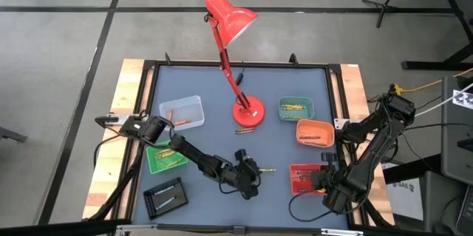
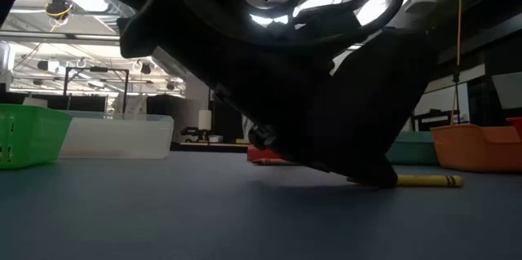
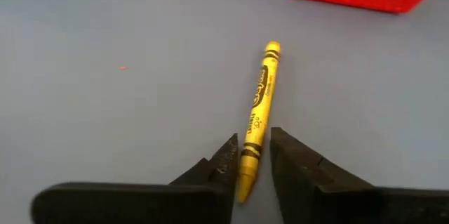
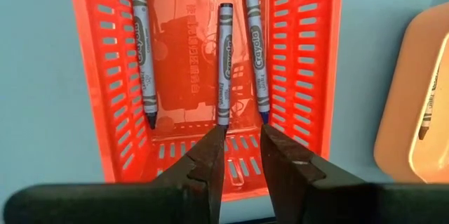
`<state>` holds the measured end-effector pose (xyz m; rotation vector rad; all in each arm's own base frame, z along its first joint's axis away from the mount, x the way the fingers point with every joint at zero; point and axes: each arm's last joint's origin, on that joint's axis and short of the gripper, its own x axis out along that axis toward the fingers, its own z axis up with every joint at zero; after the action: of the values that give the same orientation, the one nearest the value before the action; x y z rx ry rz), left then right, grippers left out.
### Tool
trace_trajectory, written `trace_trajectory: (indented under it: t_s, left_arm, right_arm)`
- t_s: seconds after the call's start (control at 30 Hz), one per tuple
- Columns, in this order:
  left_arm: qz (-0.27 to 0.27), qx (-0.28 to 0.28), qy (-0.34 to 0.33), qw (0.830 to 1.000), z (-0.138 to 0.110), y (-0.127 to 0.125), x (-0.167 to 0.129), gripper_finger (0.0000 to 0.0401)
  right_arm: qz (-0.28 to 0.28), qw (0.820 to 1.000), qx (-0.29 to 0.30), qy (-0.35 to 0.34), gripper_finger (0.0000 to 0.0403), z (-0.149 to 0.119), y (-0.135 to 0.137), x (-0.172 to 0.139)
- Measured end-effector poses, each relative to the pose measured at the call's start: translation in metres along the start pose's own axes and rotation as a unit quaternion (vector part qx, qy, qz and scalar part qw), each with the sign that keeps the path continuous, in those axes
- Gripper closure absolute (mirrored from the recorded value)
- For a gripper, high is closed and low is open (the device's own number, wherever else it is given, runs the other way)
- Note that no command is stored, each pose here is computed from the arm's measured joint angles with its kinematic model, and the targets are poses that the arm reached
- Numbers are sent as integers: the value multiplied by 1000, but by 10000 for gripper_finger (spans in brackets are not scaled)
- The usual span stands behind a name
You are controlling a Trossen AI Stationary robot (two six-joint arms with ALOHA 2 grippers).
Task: Sort crayons
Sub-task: Put the golden crayon into the green bin
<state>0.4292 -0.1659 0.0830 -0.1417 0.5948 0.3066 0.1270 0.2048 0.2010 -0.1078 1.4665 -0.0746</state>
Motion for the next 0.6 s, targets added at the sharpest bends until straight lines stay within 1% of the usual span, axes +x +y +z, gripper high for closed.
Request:
trace_trajectory:
  t_s: [0.17,0.3,0.43,0.6]
  left_arm:
    - [-22,2,11,1000,2,2,3,369]
    - [-23,-1,13,1000,4,5,4,394]
    - [-28,-19,8,999,7,8,7,393]
    - [-27,-37,-11,999,20,18,10,397]
  right_arm:
    - [0,1000,0,0,310,0,0,0]
    - [0,1000,0,1,310,0,0,-1]
    - [3,1000,0,4,310,2,1,-9]
    - [-27,999,-5,17,310,2,-3,-22]
